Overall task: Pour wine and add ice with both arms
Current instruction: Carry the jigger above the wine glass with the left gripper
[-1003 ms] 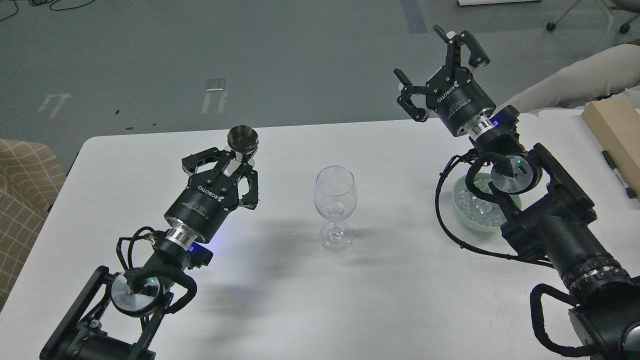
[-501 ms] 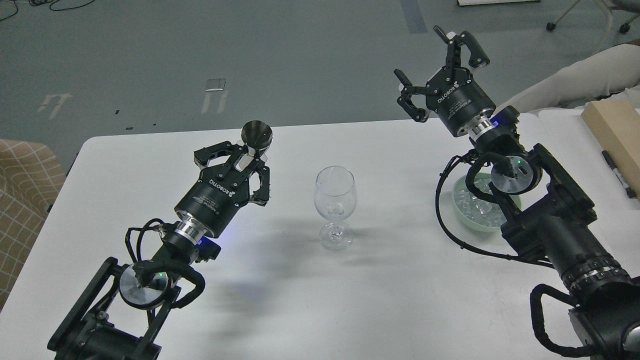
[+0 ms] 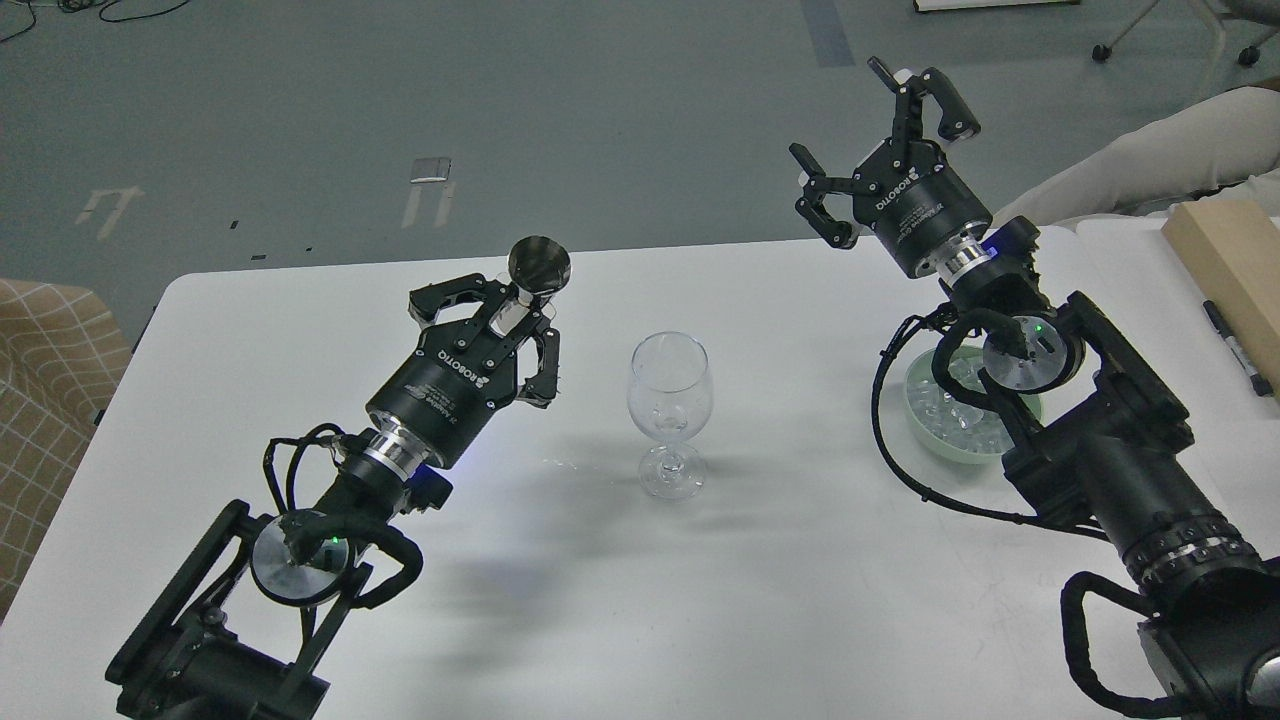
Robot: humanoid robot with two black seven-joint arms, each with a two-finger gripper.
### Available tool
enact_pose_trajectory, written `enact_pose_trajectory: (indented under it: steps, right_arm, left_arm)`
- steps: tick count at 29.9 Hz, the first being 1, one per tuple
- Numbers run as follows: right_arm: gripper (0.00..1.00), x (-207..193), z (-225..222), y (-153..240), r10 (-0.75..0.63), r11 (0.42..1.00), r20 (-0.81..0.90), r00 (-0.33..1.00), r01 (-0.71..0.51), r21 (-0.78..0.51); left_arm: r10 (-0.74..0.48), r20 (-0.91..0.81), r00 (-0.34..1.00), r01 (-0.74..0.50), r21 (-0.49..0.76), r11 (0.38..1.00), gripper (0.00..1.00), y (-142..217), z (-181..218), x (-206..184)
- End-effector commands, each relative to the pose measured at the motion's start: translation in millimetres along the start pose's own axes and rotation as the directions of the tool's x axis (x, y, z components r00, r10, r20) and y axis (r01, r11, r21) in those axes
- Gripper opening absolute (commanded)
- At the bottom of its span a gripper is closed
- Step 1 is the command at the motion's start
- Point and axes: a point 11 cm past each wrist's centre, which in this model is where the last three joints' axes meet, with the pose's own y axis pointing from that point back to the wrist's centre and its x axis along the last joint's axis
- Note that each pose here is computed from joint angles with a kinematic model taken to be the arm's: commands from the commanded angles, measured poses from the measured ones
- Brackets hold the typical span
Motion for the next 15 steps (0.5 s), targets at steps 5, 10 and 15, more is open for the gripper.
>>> enact_pose_trajectory:
  steps: [5,10,15]
  right_arm:
    - [0.99,0.9,0.7,0.7,0.003,1.0,0.001,1.0,-0.003,-0.001]
    - [0.99,0.9,0.7,0.7,0.003,1.0,0.001,1.0,-0.003,-0.001]
    - [0.99,1.2,1.3,0.8,0.004,1.0,0.001,1.0,-0.004,-0.003]
  left_arm:
    - [-0.014,0.011,1.0,0.014,0.02,1.0,0.14,-5.8,-2.1,-4.4]
    - [-0.014,0.014,1.0,0.013,0.044,0.999,0.14,-10.1,-9.3,-6.3]
    - [0.002,0.015,1.0,-0.003,0.041,0.999,0.14,-12.9,-8.0,-6.7]
